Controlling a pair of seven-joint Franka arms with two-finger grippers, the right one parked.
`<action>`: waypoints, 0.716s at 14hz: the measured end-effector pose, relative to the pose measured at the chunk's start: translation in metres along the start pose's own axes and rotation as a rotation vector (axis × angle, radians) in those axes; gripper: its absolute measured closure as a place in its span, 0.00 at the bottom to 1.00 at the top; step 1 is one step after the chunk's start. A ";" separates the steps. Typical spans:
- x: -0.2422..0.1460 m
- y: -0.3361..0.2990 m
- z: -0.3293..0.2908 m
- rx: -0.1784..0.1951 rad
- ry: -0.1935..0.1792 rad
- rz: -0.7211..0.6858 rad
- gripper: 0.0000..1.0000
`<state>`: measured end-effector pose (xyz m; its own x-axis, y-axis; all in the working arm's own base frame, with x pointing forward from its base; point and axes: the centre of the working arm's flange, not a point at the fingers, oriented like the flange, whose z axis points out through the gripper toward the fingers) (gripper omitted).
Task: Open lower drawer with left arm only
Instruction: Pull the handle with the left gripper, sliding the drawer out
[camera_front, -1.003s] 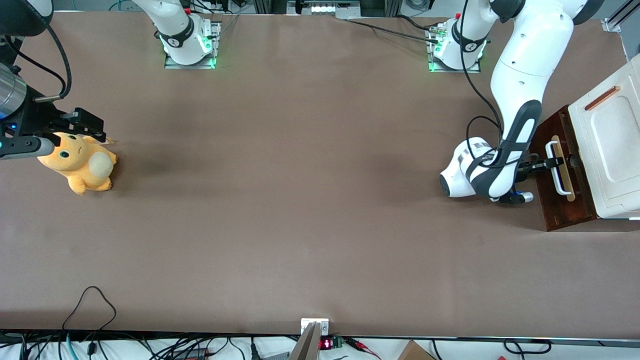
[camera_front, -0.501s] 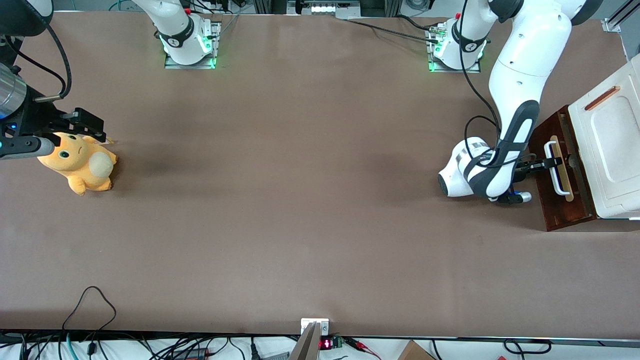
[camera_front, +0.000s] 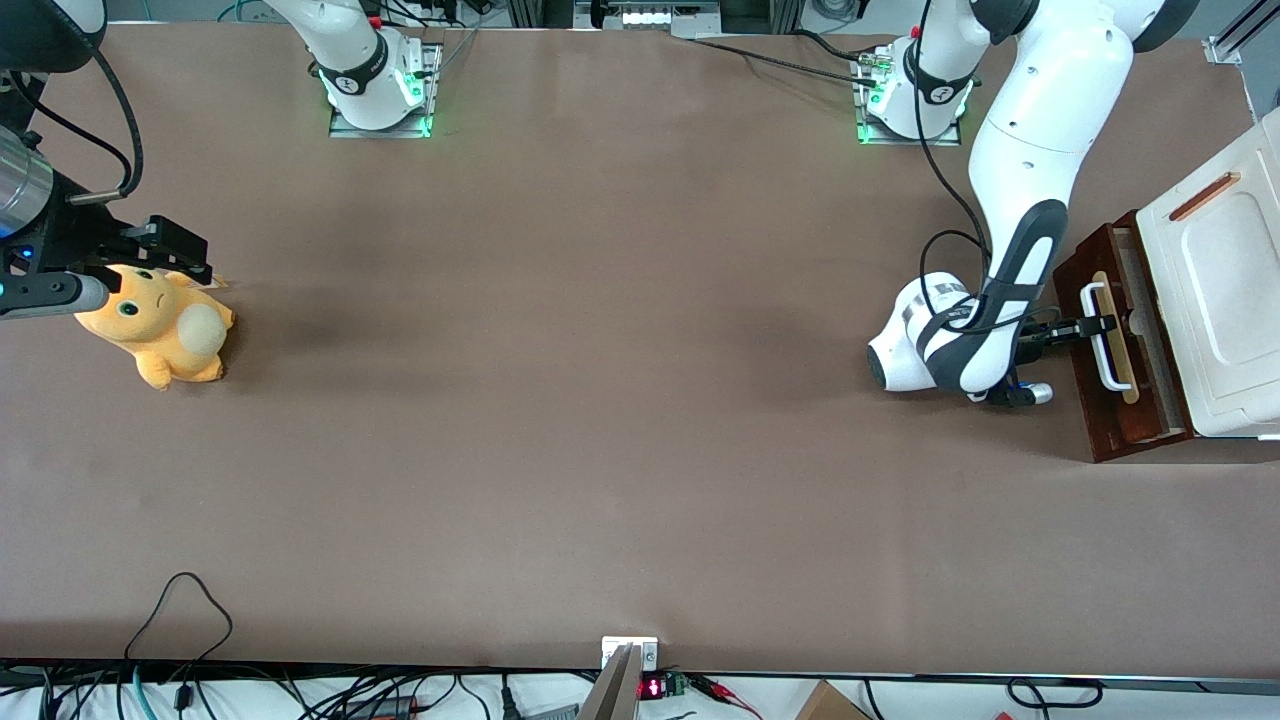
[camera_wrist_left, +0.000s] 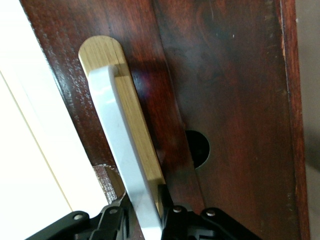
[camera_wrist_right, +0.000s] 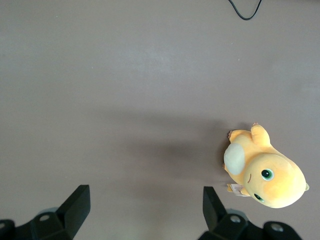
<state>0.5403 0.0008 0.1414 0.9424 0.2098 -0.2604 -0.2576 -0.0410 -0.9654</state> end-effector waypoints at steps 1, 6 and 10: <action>-0.001 0.000 -0.002 0.000 0.002 0.000 0.78; -0.003 0.001 -0.009 0.000 0.009 0.002 0.78; -0.005 0.002 -0.015 0.001 0.013 0.004 0.78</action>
<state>0.5381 -0.0146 0.1410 0.9442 0.1969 -0.2639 -0.2610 -0.0412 -0.9645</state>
